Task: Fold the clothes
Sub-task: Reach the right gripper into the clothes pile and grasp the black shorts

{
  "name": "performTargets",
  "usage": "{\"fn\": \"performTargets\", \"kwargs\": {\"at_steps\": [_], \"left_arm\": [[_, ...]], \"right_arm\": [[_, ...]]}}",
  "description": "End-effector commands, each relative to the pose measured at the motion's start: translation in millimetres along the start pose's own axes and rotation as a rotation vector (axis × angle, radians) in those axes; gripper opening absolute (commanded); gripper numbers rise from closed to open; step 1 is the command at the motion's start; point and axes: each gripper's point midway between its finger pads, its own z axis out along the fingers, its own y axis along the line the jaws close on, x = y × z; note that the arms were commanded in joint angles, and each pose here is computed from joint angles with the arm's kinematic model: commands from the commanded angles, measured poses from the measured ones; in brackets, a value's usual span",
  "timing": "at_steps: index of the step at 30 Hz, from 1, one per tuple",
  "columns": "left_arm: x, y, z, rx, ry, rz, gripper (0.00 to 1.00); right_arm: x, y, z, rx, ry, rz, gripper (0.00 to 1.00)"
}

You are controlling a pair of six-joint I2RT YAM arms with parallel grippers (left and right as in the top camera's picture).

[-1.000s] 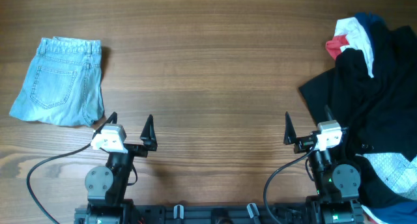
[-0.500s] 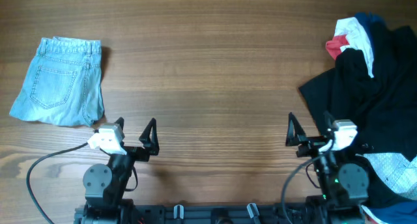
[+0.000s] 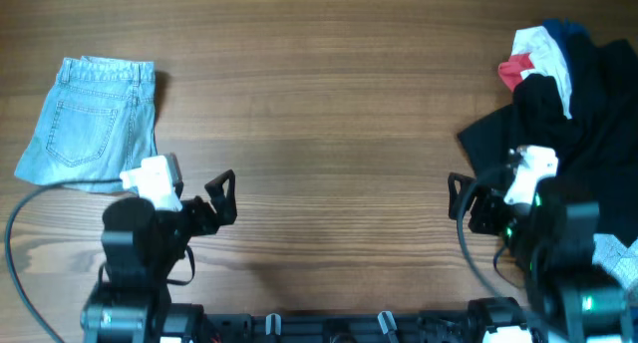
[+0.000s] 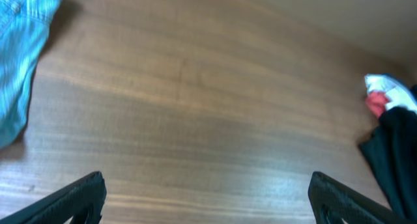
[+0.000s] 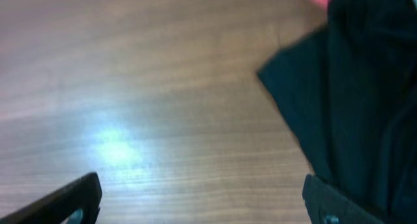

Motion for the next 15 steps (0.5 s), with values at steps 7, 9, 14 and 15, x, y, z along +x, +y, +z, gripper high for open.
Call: {"fn": "performTargets", "kwargs": {"at_steps": [7,9,14,15], "left_arm": [[14.4,1.4,17.8,-0.019,0.168,-0.046,1.0],[14.6,1.5,18.0,-0.019,0.169,-0.047,1.0],[14.5,1.5,18.1,-0.019,0.169,-0.046,1.0],[14.5,1.5,18.1,-0.019,0.169,-0.047,1.0]], "right_arm": [[22.0,-78.7,35.9,0.529,0.205,0.279,1.0],[14.1,-80.2,51.5,0.539,0.198,0.256,1.0],[10.8,-71.9,105.6,0.471,0.277,0.135,1.0],[14.1,-73.7,118.0,0.479,0.299,0.13,0.99]]}}
